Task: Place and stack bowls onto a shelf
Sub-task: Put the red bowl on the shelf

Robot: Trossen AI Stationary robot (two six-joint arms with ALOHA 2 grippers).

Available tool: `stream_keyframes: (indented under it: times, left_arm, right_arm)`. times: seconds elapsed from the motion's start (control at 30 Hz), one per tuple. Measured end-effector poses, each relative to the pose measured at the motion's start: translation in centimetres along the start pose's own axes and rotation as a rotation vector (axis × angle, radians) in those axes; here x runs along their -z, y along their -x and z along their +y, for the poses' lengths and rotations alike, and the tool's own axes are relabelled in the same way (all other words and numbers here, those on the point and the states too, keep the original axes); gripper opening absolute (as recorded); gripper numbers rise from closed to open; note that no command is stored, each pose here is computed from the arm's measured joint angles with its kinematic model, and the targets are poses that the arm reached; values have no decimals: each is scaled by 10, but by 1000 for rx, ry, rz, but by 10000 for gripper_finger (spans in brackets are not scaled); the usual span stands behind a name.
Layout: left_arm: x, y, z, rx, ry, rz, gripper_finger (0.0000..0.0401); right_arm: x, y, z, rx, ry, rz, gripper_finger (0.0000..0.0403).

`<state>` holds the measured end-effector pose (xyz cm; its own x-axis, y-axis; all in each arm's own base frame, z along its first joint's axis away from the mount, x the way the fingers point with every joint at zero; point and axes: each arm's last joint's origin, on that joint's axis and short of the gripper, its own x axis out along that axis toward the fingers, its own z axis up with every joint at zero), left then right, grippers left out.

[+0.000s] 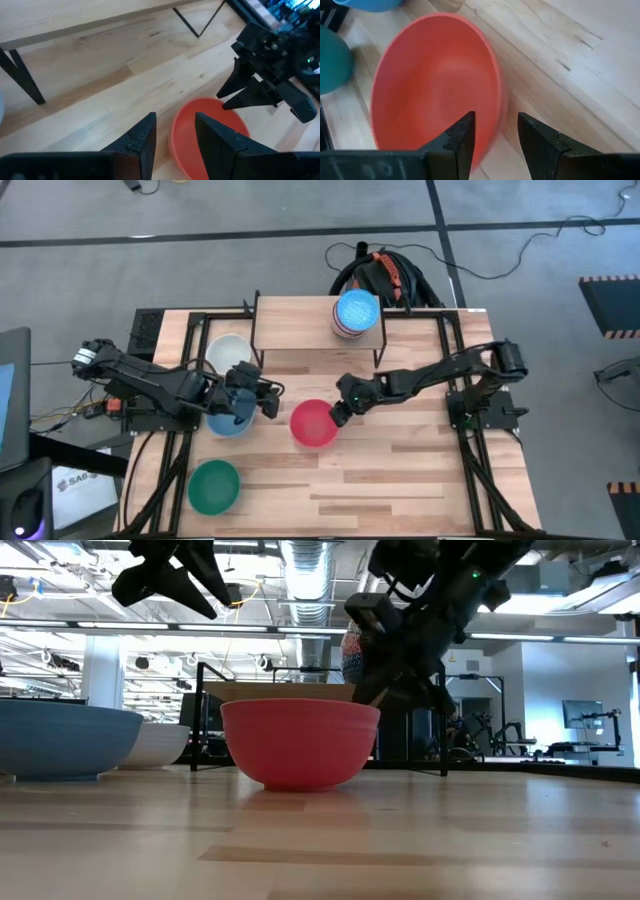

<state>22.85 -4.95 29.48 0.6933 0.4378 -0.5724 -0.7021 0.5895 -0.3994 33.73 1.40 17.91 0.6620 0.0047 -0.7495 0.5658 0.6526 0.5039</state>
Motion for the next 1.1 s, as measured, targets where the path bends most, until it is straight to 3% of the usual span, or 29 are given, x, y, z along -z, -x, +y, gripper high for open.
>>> stream_keyframes:
  times: [0.3, 0.57, 0.77, 1.1]
  left_arm:
    - [0, -3, 6, -21, -87, 66, 119]
    - [-1, -4, 10, -22, -127, 137, 119]
    - [-5, 4, 13, 4, -112, 137, 119]
    - [-21, 49, 27, 166, -54, 88, 119]
  right_arm:
    - [-3, -25, 6, 41, -24, 33, 160]
    - [-9, -26, 18, 88, -20, 55, 86]
    - [-19, -12, 37, 103, 52, 64, 26]
    - [-55, 33, 86, 137, 268, 29, 26]
